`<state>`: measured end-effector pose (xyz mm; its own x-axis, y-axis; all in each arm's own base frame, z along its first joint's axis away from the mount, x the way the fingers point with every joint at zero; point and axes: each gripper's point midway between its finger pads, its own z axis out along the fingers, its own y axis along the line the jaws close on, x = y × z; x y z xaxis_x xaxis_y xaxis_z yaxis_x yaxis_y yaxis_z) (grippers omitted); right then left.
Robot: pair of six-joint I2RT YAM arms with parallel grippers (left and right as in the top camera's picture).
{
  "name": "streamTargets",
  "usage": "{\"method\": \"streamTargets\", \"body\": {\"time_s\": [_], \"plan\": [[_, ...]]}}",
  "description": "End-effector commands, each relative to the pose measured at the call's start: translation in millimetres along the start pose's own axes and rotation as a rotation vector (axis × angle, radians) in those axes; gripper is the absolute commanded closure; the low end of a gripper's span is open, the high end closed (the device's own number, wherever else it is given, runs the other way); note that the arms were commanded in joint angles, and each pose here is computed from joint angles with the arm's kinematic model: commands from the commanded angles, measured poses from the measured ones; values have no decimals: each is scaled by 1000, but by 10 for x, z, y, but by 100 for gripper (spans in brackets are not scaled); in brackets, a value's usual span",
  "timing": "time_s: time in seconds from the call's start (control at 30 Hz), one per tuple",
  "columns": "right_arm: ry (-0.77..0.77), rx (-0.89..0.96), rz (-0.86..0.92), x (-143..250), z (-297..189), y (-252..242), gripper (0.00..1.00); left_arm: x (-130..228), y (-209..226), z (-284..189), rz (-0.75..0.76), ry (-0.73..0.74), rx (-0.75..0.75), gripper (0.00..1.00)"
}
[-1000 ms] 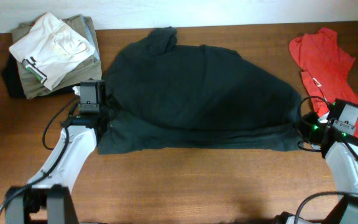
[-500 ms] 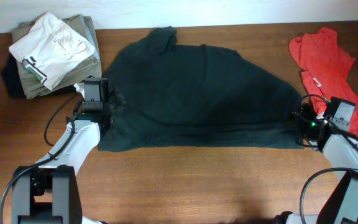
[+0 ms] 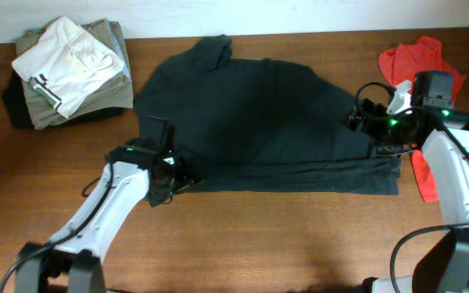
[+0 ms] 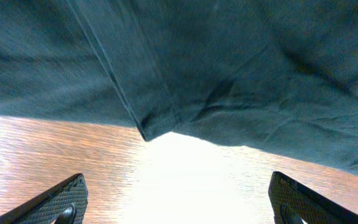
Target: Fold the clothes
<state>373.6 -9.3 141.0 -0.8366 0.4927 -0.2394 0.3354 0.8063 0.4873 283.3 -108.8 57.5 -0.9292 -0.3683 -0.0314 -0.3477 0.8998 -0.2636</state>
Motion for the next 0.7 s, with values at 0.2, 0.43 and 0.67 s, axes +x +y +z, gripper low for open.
{"method": "streamTargets", "body": {"time_s": [0.2, 0.43, 0.67], "plan": [[13, 83, -7, 12, 87, -138, 1, -212, -67, 431, -33, -15, -1, 26], [12, 83, -7, 10, 87, -138, 1, -318, -132, 427, -23, -59, 23, 99], [9, 90, -7, 4, 86, -150, 1, -931, -644, 240, 38, -318, 231, 99]]}}
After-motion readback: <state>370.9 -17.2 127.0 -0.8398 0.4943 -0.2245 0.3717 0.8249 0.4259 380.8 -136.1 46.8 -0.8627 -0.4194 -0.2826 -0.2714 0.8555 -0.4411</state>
